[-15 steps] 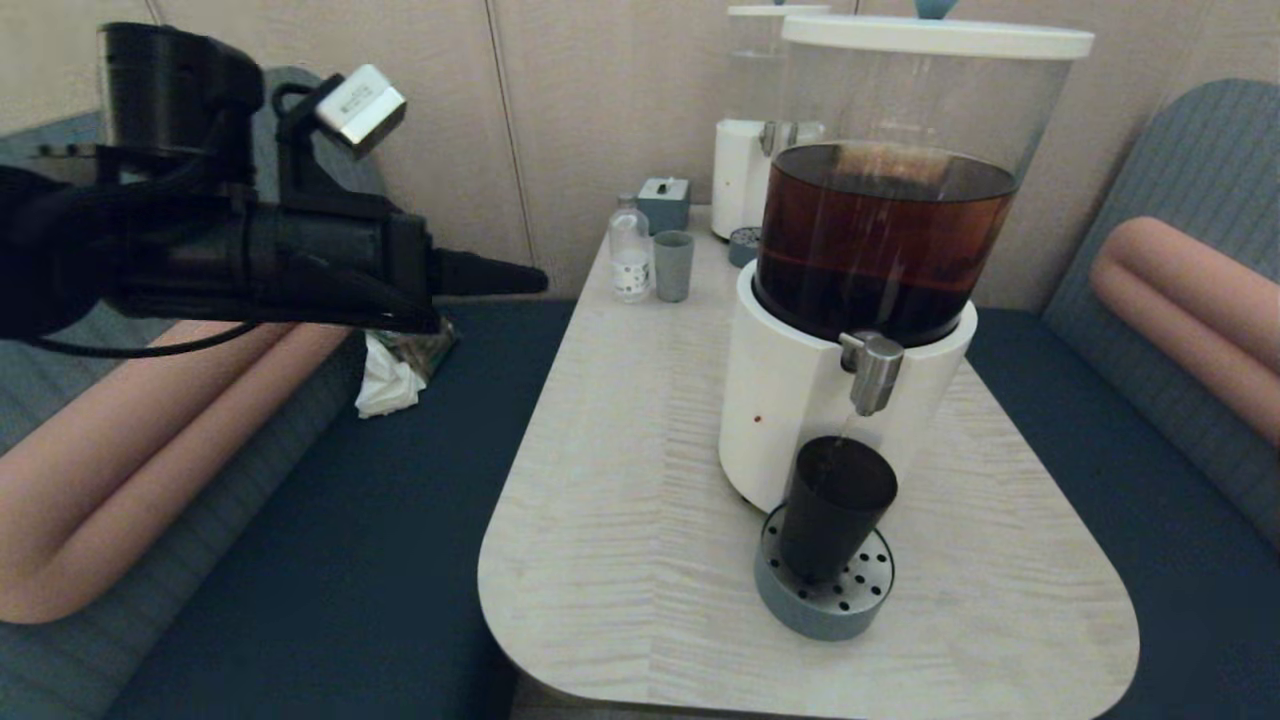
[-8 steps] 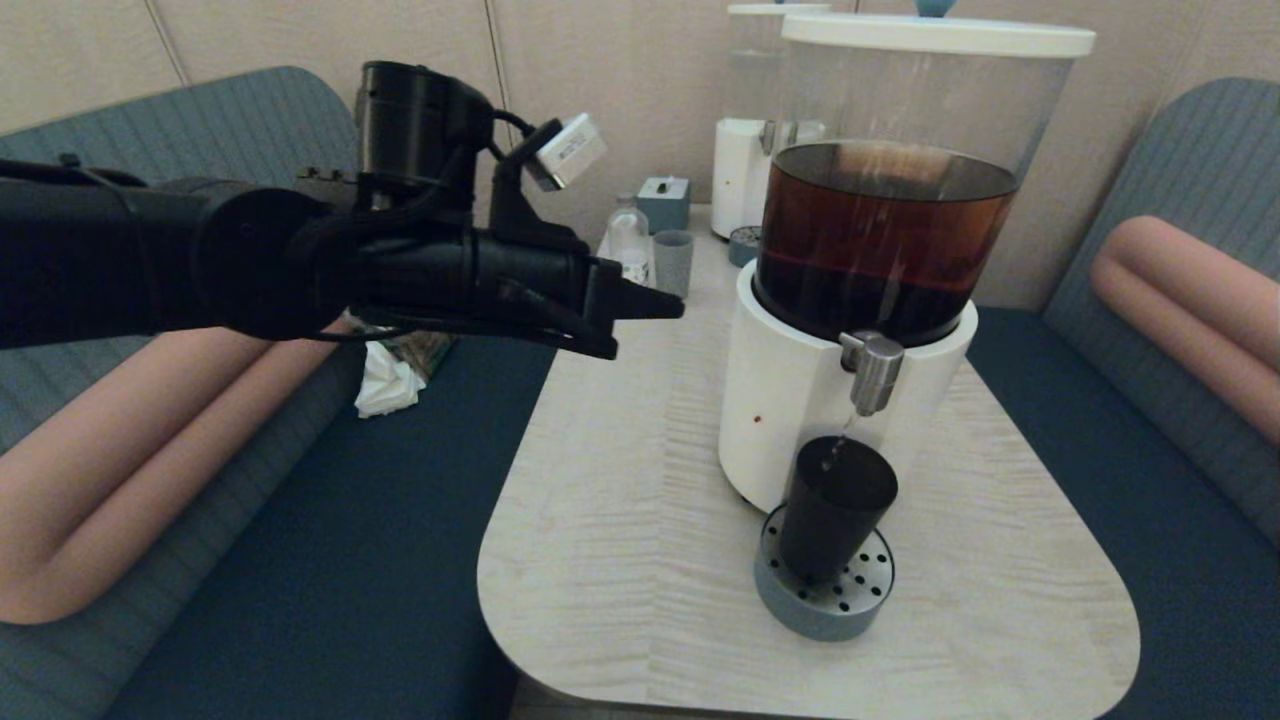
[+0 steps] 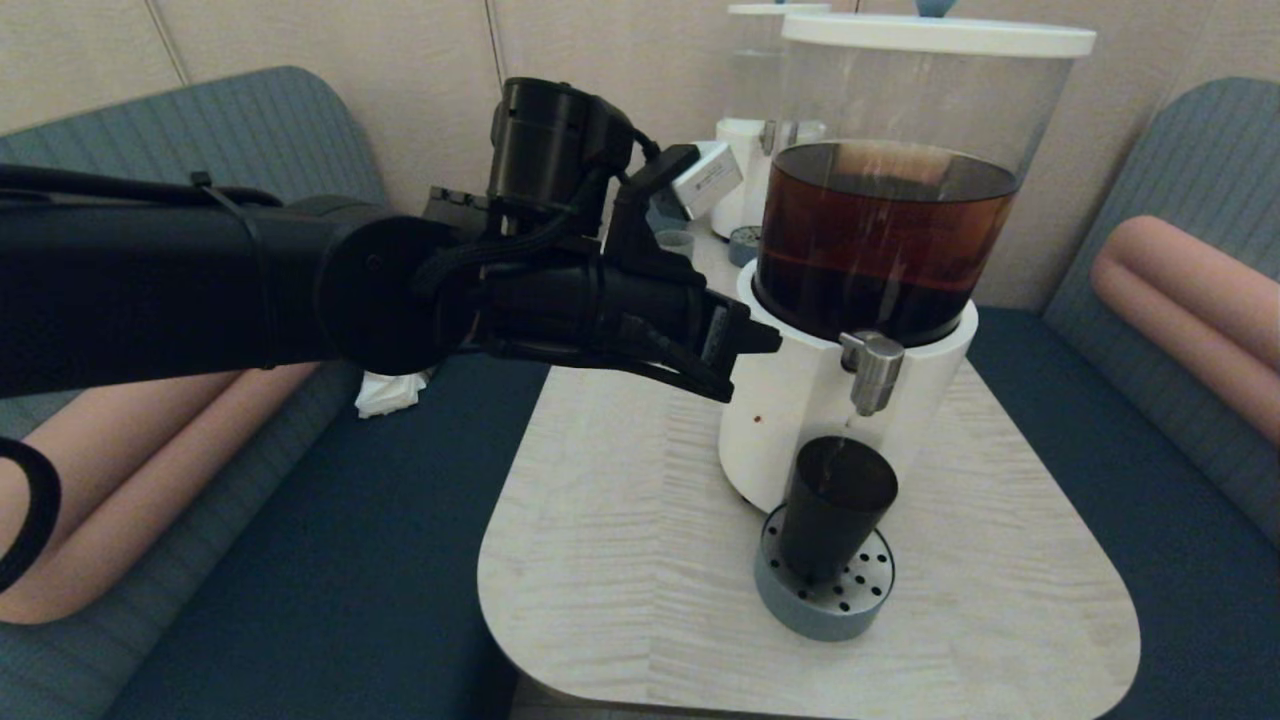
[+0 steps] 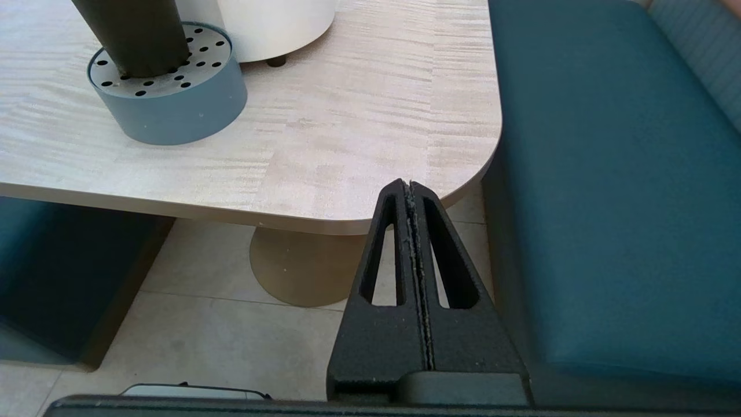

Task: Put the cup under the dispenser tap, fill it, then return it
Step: Turn off the faucet

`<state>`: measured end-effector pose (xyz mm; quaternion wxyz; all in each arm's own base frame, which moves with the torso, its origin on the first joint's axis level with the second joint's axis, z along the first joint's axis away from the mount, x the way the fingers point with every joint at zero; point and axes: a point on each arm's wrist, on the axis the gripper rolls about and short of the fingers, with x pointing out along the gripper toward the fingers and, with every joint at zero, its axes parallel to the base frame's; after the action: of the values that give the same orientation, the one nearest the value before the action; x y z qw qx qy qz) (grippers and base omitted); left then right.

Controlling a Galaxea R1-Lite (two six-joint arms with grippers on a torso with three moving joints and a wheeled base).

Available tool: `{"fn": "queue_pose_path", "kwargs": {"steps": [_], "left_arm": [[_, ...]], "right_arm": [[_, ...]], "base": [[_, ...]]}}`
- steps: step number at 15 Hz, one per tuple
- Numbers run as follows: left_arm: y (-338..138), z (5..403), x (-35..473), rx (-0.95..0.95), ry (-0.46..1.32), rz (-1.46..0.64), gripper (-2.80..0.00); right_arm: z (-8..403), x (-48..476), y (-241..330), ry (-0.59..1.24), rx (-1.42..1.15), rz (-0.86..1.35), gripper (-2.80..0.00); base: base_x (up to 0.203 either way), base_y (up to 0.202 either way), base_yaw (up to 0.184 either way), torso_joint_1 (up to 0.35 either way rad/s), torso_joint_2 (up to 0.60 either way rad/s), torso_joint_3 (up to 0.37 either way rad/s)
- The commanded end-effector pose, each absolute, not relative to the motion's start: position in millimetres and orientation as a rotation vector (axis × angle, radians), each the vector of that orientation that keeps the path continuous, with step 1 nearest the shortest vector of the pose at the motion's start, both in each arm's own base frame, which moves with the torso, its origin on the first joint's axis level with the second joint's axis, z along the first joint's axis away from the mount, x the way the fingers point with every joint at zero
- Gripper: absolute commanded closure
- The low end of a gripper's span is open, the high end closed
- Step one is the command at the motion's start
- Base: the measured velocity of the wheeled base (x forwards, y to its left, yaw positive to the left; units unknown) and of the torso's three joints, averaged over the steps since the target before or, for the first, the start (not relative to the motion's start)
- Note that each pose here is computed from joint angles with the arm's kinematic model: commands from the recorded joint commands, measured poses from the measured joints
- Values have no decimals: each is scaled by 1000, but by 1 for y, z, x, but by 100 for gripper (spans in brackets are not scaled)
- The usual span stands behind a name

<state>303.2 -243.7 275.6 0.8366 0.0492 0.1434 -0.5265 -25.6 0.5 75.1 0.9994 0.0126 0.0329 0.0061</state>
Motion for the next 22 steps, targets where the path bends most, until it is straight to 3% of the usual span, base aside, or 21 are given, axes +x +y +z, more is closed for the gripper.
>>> {"fn": "queue_pose_path", "kwargs": {"steps": [1, 22], "left_arm": [[-251, 278, 295, 115, 293, -1119, 0], [-301, 275, 294, 206, 211, -1081, 0]], "right_arm": [[75, -26, 1, 68, 25, 13, 0], [75, -26, 1, 68, 25, 13, 0]], "base": [[0, 0, 0, 0, 0, 0], [0, 0, 0, 0, 0, 0]]}}
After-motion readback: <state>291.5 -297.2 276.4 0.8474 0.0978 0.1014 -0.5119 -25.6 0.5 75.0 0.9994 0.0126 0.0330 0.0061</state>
